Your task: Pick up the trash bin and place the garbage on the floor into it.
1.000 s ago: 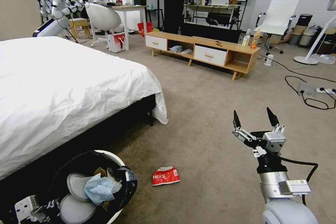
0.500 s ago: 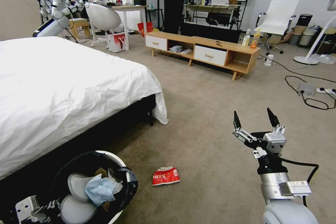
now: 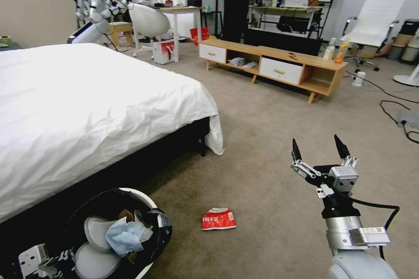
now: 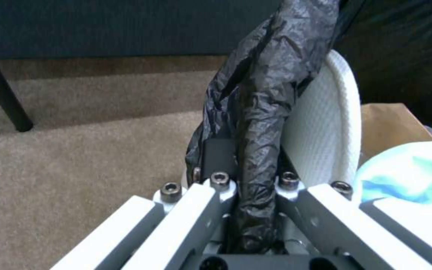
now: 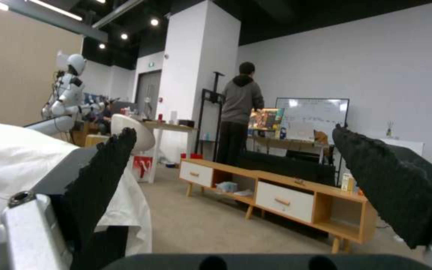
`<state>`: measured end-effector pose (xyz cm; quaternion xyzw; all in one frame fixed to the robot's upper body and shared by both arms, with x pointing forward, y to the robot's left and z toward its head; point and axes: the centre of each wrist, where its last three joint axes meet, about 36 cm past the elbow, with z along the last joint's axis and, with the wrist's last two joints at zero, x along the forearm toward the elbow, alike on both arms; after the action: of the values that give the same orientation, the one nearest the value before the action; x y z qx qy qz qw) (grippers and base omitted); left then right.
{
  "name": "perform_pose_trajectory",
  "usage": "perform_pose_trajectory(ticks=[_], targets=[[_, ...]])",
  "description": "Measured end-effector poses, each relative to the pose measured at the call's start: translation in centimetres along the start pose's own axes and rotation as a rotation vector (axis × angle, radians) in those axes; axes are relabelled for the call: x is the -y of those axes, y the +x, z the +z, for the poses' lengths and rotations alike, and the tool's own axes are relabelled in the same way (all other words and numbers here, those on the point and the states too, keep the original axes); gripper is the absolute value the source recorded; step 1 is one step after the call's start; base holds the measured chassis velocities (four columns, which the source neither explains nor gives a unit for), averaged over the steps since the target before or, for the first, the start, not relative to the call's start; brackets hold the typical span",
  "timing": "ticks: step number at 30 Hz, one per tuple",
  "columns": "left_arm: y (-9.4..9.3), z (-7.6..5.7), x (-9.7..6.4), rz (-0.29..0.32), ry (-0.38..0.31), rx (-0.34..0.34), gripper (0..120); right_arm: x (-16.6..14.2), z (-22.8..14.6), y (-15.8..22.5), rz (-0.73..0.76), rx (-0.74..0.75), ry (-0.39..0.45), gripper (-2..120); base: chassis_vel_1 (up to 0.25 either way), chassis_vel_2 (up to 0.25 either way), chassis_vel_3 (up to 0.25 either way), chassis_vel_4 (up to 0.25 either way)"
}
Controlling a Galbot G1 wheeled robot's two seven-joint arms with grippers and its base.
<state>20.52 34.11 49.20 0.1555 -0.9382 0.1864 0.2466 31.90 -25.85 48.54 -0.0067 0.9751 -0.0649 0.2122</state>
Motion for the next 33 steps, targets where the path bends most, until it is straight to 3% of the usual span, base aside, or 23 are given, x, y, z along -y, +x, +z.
perform_pose_trajectory(ticks=[22, 33], targets=[[-0.08, -0.01, -0.06, 0.001, 0.000, 0.005, 1, 0.34, 0.32, 0.09, -0.006, -0.007, 0.013, 100, 0.000, 0.000, 0.000, 0.000], [-0.22, 0.00, -0.15, 0.001, 0.001, 0.007, 1, 0.24, 0.62, 0.15, -0.006, -0.010, 0.011, 100, -0.106, 0.111, 0.114, -0.094]])
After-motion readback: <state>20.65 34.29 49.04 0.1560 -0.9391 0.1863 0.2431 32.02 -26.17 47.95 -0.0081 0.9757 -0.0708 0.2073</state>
